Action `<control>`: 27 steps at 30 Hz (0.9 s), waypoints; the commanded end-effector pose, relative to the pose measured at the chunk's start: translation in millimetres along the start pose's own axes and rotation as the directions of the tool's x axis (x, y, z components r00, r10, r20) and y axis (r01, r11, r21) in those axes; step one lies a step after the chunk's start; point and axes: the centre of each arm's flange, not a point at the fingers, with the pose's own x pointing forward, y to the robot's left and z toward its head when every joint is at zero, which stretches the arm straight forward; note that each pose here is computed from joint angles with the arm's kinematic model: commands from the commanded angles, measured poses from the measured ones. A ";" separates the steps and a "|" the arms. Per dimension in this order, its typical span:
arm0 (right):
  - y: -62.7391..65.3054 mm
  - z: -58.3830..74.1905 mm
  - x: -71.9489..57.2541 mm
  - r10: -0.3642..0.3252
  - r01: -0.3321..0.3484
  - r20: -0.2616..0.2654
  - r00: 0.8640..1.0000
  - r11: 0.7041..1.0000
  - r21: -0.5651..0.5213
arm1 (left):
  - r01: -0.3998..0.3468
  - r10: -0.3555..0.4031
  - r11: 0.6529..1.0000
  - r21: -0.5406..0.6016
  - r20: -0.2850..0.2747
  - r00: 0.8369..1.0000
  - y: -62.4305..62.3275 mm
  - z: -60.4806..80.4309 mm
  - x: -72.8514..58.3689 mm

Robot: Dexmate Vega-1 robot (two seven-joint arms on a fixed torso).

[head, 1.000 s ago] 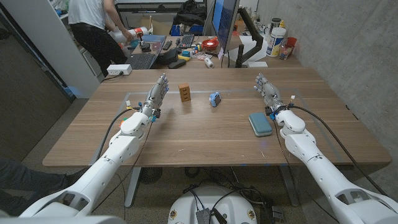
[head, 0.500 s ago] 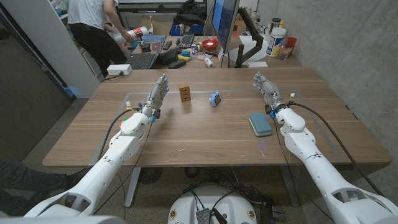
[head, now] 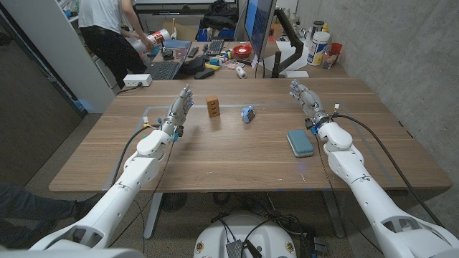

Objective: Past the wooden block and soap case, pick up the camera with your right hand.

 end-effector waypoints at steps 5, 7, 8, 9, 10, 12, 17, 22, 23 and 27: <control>4.5 8.5 0.9 0.029 -0.025 0.048 0.998 0.997 -0.075 | 0.010 -0.010 1.000 0.012 -0.001 1.000 -0.2 4.5 -2.0; 5.3 9.1 1.3 0.027 -0.024 0.049 0.998 0.997 -0.073 | 0.009 -0.009 1.000 0.012 -0.002 1.000 -0.2 4.5 -1.7; 6.7 10.3 2.1 0.035 -0.030 0.055 0.998 0.996 -0.087 | 0.008 -0.008 1.000 0.013 -0.004 1.000 -0.2 4.4 -1.2; 7.4 11.0 2.6 0.038 -0.033 0.058 0.998 0.995 -0.094 | 0.008 -0.008 1.000 0.015 -0.005 1.000 -0.3 4.3 -0.6; 8.0 11.5 3.1 0.040 -0.034 0.060 0.997 0.995 -0.099 | 0.009 -0.009 1.000 0.015 -0.006 1.000 -0.4 4.1 -0.3; 9.5 12.6 4.1 0.045 -0.038 0.065 0.997 0.993 -0.109 | 0.012 -0.012 1.000 0.016 -0.007 1.000 -0.7 3.8 0.4; 13.4 14.8 6.4 0.052 -0.041 0.081 0.995 0.991 -0.124 | 0.018 -0.018 1.000 0.015 -0.005 1.000 -1.9 3.4 1.4; 16.4 18.2 8.5 0.068 -0.053 0.099 0.993 0.988 -0.145 | 0.022 -0.022 1.000 0.010 -0.001 1.000 -2.9 3.3 2.3; 16.9 18.9 8.9 0.071 -0.055 0.102 0.992 0.987 -0.148 | 0.023 -0.023 1.000 0.010 0.000 1.000 -3.1 3.5 2.5; 19.1 22.3 10.5 0.082 -0.064 0.110 0.991 0.984 -0.164 | 0.026 -0.026 1.000 0.013 0.002 1.000 -3.4 5.0 3.2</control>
